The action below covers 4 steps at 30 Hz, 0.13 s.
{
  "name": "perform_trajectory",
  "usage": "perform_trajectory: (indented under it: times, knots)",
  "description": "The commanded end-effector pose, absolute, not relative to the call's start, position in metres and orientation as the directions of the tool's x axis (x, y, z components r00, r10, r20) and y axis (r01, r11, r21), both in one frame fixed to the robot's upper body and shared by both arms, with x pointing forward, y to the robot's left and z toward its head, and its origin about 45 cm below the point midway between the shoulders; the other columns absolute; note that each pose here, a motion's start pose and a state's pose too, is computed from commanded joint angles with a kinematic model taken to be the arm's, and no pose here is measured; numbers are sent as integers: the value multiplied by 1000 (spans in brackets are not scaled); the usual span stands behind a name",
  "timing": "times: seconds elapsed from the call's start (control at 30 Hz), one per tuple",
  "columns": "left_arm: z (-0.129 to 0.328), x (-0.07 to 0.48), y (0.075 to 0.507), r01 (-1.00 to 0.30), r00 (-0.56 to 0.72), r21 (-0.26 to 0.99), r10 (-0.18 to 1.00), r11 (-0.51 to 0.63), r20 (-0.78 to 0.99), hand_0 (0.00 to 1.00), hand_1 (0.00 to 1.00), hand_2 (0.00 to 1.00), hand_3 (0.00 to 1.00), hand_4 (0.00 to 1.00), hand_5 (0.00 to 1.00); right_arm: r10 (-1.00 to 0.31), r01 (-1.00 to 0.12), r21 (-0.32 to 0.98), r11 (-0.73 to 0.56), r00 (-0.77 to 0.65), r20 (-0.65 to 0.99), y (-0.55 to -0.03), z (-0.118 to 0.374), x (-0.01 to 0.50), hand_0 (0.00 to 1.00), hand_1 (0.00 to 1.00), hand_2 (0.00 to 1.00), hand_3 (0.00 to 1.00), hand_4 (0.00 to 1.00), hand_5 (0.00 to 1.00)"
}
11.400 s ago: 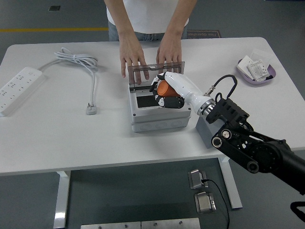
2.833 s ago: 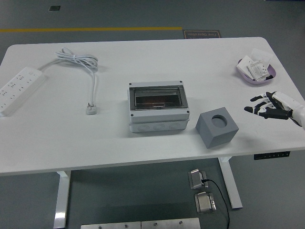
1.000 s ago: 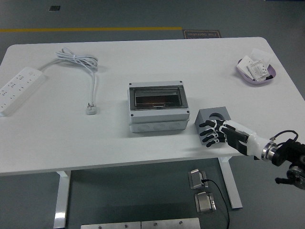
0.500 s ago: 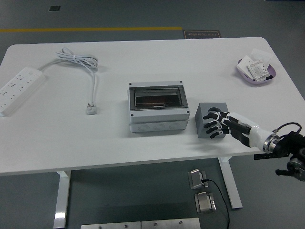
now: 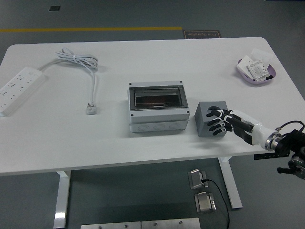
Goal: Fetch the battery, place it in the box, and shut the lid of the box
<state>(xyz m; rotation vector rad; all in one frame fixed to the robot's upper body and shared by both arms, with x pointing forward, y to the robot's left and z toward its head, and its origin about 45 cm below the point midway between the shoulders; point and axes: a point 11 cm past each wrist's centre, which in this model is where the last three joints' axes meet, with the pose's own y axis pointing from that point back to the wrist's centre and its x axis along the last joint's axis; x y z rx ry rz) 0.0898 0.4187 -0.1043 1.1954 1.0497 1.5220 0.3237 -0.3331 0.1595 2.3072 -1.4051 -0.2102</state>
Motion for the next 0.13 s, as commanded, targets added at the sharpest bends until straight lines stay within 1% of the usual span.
perform_trajectory:
  times: [0.13]
  knots:
    - [-104,89,419,-146,-121,962,970,-229,213,661,739,725,647,637,215,-872,-809,435,-396,479,98,-333,161,323,518,563,578,678,911,704]
